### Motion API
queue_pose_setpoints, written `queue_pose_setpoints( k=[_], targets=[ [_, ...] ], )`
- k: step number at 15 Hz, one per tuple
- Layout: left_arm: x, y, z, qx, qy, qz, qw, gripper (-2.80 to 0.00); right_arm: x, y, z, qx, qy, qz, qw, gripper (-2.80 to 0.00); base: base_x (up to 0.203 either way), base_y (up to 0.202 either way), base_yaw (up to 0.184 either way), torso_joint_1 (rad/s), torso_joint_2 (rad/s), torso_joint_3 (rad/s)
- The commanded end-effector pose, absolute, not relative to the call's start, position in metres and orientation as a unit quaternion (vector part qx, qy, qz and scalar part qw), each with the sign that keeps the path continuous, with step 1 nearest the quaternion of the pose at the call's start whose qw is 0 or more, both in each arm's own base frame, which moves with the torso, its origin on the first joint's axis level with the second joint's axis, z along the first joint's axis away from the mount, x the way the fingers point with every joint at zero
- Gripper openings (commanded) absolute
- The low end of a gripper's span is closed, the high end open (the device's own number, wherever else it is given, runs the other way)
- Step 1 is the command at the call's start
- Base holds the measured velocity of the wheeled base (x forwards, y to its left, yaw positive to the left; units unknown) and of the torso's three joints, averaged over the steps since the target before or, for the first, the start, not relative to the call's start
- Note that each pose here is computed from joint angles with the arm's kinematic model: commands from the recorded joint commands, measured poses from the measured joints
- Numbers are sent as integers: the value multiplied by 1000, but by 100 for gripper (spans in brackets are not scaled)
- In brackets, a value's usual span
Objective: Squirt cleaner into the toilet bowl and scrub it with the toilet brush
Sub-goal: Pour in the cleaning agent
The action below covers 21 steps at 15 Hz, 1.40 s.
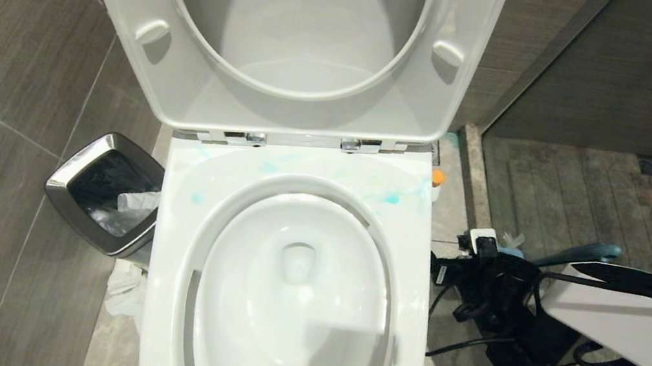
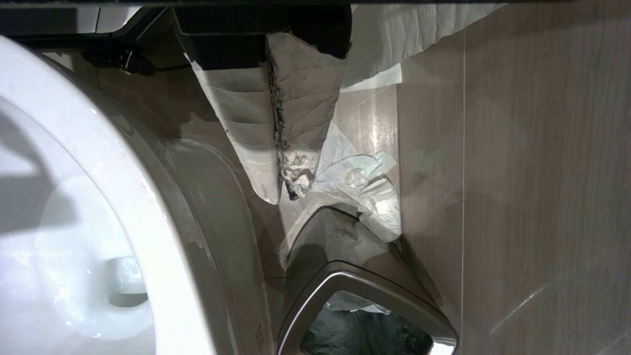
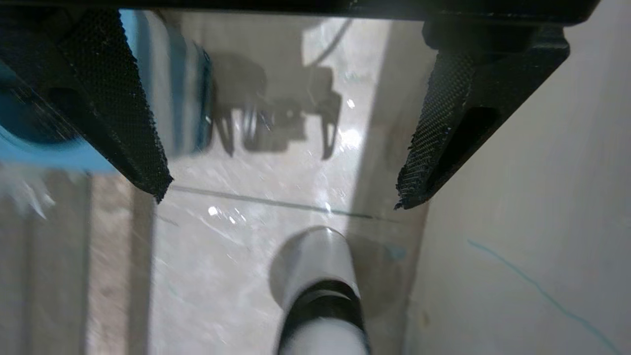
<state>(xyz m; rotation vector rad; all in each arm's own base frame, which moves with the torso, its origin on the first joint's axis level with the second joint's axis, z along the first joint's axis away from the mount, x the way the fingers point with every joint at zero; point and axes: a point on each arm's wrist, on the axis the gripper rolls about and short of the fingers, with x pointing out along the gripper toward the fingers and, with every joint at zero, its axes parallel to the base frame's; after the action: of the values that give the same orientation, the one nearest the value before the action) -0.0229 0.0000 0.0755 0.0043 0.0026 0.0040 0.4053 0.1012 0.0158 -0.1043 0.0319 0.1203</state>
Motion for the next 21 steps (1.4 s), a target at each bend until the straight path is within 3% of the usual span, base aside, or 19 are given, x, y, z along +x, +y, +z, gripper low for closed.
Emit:
queue_pose_setpoints(
  k=[1, 6, 15, 21],
  targets=[
    [-23, 0, 75, 2, 2, 2, 1000, -280, 418, 106, 10, -63, -2, 70, 996, 0, 0, 0, 0, 0, 0, 0],
    [-23, 0, 75, 2, 2, 2, 1000, -280, 449, 113, -2, -78, -39, 65, 994, 0, 0, 0, 0, 0, 0, 0],
    [-23, 0, 75, 2, 2, 2, 1000, -280, 489, 120, 12, -74, -116, 52, 989, 0, 0, 0, 0, 0, 0, 0],
    [-23, 0, 75, 2, 2, 2, 1000, -280, 508, 128, 8, -102, -97, 59, 988, 0, 0, 0, 0, 0, 0, 0]
  ],
)
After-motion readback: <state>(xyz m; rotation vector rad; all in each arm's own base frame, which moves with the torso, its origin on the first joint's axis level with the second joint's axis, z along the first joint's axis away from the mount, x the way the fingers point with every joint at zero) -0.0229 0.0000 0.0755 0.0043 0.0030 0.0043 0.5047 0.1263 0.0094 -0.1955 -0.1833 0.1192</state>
